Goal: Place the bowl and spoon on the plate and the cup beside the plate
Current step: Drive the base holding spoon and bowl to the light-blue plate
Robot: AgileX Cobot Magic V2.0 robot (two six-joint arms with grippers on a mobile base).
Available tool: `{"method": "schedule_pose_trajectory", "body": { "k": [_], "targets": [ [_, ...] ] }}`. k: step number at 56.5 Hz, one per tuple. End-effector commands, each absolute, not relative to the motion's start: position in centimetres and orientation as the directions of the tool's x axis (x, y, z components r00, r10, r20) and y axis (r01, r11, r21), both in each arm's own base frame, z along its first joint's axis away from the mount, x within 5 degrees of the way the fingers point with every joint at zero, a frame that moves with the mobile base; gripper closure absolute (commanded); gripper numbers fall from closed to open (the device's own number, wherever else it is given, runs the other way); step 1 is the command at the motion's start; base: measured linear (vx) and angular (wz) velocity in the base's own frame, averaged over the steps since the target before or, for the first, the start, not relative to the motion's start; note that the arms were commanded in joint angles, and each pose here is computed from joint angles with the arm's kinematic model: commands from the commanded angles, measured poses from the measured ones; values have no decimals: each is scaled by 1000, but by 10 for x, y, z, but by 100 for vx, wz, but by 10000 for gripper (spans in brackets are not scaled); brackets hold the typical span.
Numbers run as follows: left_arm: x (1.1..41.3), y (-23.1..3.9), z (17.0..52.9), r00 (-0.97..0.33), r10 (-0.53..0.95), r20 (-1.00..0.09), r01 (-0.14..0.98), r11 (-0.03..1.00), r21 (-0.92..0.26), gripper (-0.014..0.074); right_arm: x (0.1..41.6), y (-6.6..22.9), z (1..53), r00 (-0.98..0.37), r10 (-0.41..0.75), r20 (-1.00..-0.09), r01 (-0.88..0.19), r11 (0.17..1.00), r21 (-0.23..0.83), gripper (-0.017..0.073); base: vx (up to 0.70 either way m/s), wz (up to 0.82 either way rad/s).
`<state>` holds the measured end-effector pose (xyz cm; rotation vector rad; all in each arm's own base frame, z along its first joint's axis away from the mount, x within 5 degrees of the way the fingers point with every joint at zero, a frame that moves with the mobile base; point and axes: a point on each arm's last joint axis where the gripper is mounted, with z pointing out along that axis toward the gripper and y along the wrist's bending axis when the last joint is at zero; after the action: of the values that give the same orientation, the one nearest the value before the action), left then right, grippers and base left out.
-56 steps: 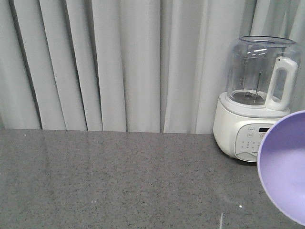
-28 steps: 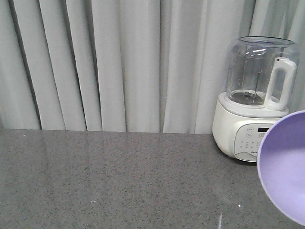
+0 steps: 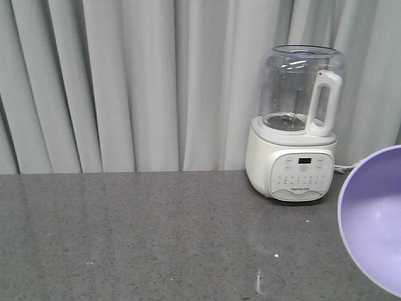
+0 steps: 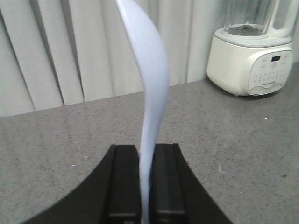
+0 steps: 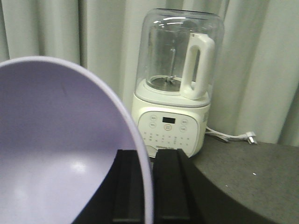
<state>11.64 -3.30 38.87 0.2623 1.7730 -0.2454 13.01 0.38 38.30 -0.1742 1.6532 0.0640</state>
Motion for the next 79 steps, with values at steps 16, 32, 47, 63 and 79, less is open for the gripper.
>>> {"method": "schedule_pose_trajectory", "body": {
  "k": [16,32,47,63,79],
  "targets": [
    [115,-32,404,-117,3,-993,297,954,-32,599,129,1,396,-17,-50,-999,-111,993,-48,568,-6,-50],
    [115,-32,404,-117,3,-993,297,954,-32,599,129,1,396,-17,-50,-999,-111,993,-48,568,-8,-59],
    [115,-32,404,-117,3,-993,297,954,-32,599,129,1,396,-17,-50,-999,-111,993,-48,568,-9,-49],
    [115,-32,404,-117,3,-993,297,954,-32,599,129,1,396,-18,-50,-999,-111,993,-48,568,-9,-46],
    [115,-32,404,-117,3,-993,297,954,-32,599,129,1,396,-18,-50,-999,-111,993,-48,568,-8,-53]
  ]
}}
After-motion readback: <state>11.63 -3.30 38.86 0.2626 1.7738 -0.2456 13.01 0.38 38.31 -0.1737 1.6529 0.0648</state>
